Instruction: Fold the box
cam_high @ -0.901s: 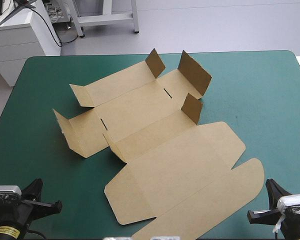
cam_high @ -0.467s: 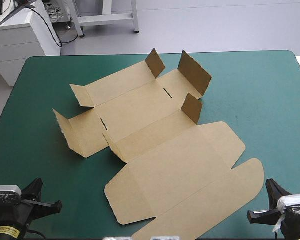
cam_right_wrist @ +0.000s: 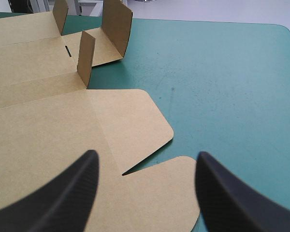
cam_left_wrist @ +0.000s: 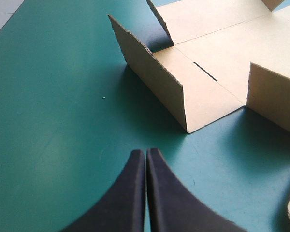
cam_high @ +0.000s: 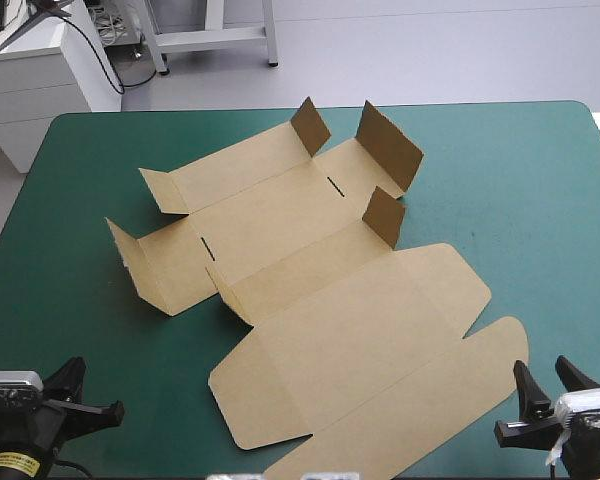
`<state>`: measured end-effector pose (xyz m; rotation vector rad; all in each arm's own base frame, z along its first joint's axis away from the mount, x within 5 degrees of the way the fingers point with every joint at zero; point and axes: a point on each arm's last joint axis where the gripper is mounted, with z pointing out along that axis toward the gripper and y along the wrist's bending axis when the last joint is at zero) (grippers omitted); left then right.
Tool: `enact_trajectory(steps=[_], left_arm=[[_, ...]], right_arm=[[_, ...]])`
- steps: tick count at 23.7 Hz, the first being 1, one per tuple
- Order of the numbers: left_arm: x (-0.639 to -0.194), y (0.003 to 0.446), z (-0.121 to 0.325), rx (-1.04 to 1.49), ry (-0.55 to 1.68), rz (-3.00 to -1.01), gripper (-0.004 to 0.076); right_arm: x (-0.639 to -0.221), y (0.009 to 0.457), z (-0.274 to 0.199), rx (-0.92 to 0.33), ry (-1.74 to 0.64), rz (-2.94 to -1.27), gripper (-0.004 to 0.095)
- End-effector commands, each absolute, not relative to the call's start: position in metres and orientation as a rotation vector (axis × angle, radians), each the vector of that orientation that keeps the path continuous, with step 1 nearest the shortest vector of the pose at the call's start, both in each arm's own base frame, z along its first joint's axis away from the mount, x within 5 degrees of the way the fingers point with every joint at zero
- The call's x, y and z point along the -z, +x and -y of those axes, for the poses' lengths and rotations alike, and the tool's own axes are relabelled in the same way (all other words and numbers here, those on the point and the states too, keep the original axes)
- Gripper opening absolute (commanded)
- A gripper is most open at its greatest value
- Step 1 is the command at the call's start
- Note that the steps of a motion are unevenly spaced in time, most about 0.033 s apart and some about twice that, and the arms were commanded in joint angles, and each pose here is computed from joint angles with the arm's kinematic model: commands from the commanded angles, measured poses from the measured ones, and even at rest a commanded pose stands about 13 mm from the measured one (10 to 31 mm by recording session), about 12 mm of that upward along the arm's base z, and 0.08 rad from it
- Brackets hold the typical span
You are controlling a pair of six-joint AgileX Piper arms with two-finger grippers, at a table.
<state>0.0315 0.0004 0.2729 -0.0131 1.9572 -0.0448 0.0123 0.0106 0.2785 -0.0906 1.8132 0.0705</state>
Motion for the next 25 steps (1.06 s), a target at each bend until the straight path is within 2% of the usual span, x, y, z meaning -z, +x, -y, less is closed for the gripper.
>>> enact_trajectory(steps=[1,10,14,17,21,25], left_arm=[[-0.286,0.034,0.0,0.045,-0.012,-1.87,-0.0008],[-0.286,0.034,0.0,0.045,-0.012,-1.87,-0.0008],[-0.286,0.034,0.0,0.045,-0.012,-1.87,-0.0008],[-0.286,0.034,0.0,0.045,-0.012,-1.87,-0.0008],[-0.286,0.034,0.0,0.045,-0.012,-1.87,-0.0008],[-0.286,0.034,0.0,0.045,-0.012,-1.87,-0.0008]], right_arm=[[-0.293,0.01,-0.01,-0.063,-0.083,-1.706,0.077],[-0.292,0.019,-0.01,-0.041,-0.109,-1.764,0.0783],[-0.308,0.036,-0.01,-0.044,-0.127,-1.866,0.0783],[-0.338,0.065,-0.011,-0.004,-0.241,-1.987,0.0783],[-0.375,0.118,-0.011,-0.028,-0.314,-2.169,0.0783],[-0.4,0.163,-0.017,-0.085,-0.423,-2.215,0.0783]])
